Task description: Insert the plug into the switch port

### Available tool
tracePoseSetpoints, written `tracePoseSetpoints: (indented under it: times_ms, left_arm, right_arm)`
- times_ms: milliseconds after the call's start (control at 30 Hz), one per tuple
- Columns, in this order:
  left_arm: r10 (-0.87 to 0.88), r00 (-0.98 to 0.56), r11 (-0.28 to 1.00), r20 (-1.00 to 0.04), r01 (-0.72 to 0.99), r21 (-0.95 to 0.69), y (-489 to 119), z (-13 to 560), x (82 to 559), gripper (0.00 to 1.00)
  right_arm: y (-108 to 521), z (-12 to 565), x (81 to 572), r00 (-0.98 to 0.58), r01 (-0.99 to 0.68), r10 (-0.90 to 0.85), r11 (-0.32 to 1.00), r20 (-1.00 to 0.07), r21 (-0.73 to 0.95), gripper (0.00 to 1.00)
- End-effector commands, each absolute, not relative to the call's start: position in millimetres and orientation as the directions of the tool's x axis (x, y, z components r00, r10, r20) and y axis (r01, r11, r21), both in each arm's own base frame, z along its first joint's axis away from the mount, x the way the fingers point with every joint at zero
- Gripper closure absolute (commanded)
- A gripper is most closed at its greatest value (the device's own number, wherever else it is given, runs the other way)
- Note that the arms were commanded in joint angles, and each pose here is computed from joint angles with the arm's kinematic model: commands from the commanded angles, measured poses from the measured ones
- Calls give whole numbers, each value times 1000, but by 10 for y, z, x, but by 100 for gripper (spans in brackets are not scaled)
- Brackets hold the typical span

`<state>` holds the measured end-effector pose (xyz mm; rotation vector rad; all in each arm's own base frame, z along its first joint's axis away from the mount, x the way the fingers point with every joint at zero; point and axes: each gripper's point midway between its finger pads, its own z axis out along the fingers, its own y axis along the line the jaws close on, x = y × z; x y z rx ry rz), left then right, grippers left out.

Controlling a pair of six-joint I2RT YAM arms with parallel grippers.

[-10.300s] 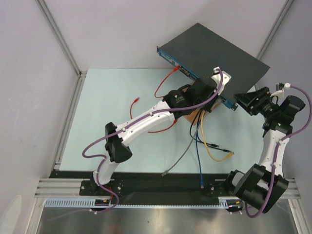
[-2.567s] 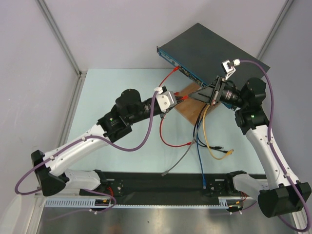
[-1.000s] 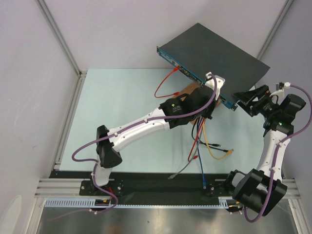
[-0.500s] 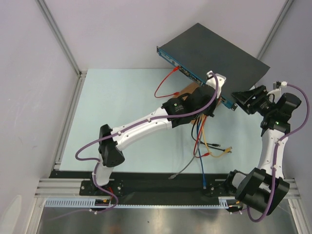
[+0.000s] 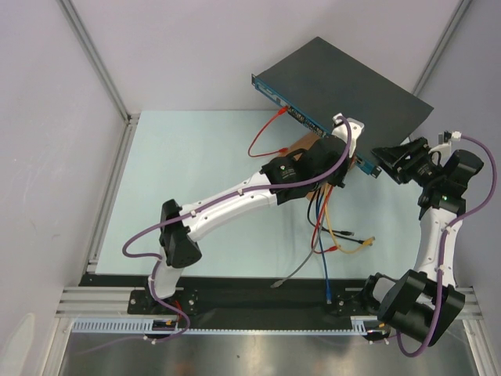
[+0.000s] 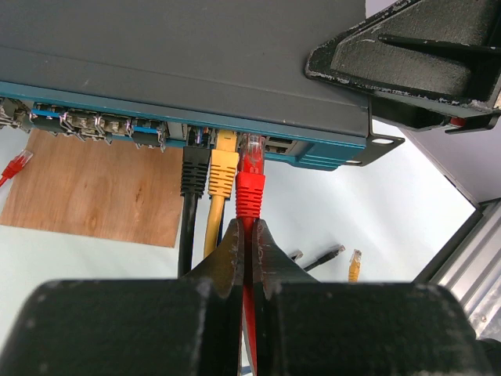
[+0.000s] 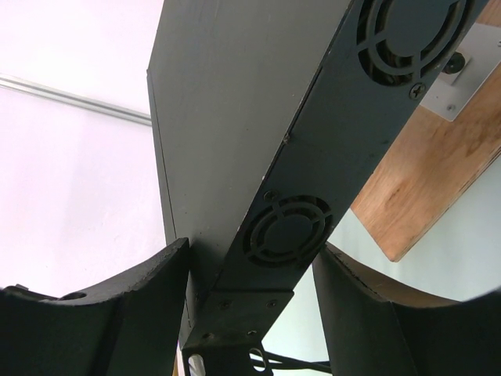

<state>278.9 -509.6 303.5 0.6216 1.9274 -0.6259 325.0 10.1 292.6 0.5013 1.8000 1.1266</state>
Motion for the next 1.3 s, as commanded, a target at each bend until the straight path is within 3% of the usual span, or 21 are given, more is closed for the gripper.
tracePoseSetpoints:
  times_ms: [0,333,867,1267]
  left_arm:
    - [32,-331,695,-943,686,-217,-5254,3451,2894,100]
    - [-50,-248,661,-968,718,-218,-5247,3886,2882,100]
    - [-109,-221,694,-969,681,-233,-5113,4014,2946,100]
    - [-57,-268,703,-962,673,-229,-5225,3652,2976,100]
  right_arm:
    - [280,2995,3234,-505,-233,648,534,-570,813,48]
    - [295,2980,3224,-510,-236,642,536,-573,811,49]
    - [301,2991,3217,-511,-245,633,540,-581,805,52]
    - [321,3009,3202,-517,-254,633,530,-577,809,53]
